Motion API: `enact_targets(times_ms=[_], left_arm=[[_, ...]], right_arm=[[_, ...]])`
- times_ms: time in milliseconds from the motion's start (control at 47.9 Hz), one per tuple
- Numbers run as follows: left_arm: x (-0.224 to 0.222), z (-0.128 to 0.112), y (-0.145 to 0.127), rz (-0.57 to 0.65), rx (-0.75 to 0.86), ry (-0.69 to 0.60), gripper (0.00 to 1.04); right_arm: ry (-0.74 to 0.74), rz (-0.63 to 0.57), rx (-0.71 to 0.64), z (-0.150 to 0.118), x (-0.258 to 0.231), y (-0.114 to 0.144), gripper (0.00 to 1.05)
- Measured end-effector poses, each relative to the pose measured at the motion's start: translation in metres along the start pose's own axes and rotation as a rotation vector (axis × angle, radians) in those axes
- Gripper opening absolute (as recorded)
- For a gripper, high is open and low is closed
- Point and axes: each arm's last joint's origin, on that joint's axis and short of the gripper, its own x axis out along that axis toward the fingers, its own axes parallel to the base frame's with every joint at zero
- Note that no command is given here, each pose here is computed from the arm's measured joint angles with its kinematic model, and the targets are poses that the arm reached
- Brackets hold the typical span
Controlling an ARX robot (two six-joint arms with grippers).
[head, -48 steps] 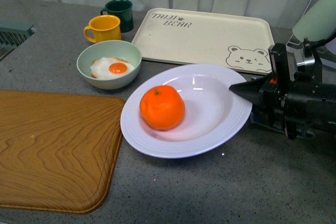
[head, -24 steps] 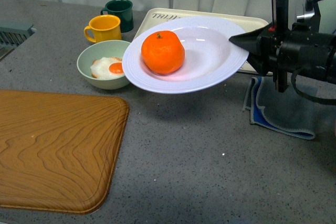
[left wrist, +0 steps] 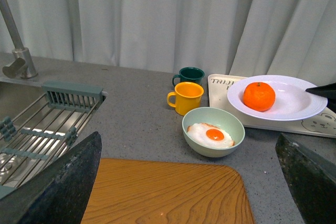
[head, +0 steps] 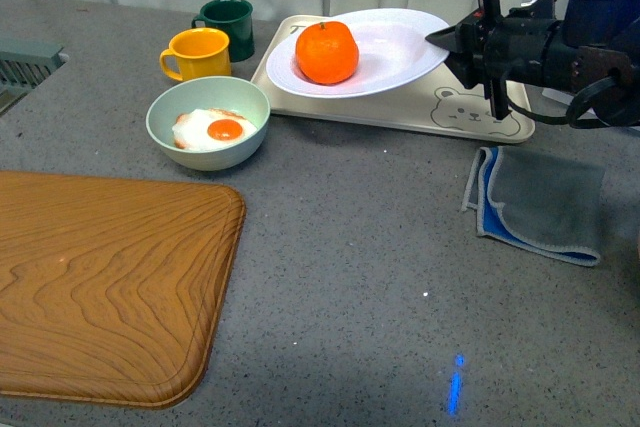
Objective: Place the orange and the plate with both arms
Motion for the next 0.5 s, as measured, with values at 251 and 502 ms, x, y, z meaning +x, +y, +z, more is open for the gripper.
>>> enact_targets(times_ms=[251, 502], left_arm=[[0.0, 0.0, 0.0, 0.0, 0.0, 0.0, 0.98], [0.0, 0.0, 0.0, 0.0, 0.0, 0.0, 0.98]], right_arm=[[-0.058, -0.057, 0.004, 0.019, 0.032, 0.001, 0.01], [-0.085, -0.163, -0.033, 0.025, 0.043, -0.002, 0.06]])
